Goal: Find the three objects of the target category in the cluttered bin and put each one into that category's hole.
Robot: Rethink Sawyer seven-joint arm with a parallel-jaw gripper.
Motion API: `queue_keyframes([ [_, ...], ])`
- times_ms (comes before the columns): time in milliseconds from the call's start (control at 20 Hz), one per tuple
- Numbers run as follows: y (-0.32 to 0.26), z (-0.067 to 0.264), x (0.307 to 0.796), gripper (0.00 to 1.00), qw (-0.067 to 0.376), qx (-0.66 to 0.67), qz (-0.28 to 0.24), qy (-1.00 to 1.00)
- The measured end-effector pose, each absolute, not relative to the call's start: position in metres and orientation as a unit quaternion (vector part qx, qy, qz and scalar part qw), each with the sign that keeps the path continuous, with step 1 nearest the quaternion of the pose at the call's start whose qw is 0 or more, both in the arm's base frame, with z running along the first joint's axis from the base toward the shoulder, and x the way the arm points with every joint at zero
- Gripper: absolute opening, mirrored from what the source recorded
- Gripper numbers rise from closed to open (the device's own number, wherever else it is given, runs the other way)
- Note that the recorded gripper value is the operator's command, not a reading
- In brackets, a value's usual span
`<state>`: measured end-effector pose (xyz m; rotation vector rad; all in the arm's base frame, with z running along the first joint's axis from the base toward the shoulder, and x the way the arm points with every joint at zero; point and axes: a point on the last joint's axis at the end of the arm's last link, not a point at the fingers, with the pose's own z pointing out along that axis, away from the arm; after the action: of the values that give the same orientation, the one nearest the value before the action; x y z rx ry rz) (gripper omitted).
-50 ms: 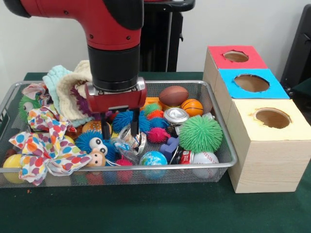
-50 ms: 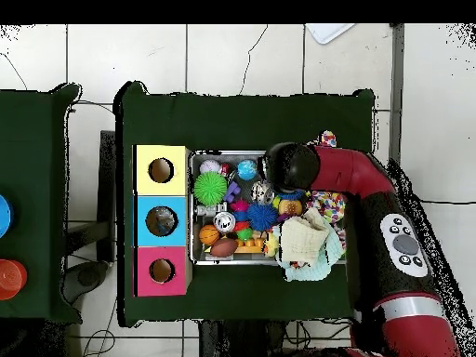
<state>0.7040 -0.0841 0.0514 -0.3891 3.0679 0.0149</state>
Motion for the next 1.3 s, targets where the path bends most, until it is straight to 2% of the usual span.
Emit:
queue_keyframes([
  [450,-0.084,0.037,0.680,1.00,0.002,-0.128,0.014,0.992],
  [950,-0.088,-0.024,0.665,1.00,0.004,-0.146,0.011,0.989],
  [1300,-0.078,-0.028,0.662,1.00,0.010,-0.152,0.018,0.988],
])
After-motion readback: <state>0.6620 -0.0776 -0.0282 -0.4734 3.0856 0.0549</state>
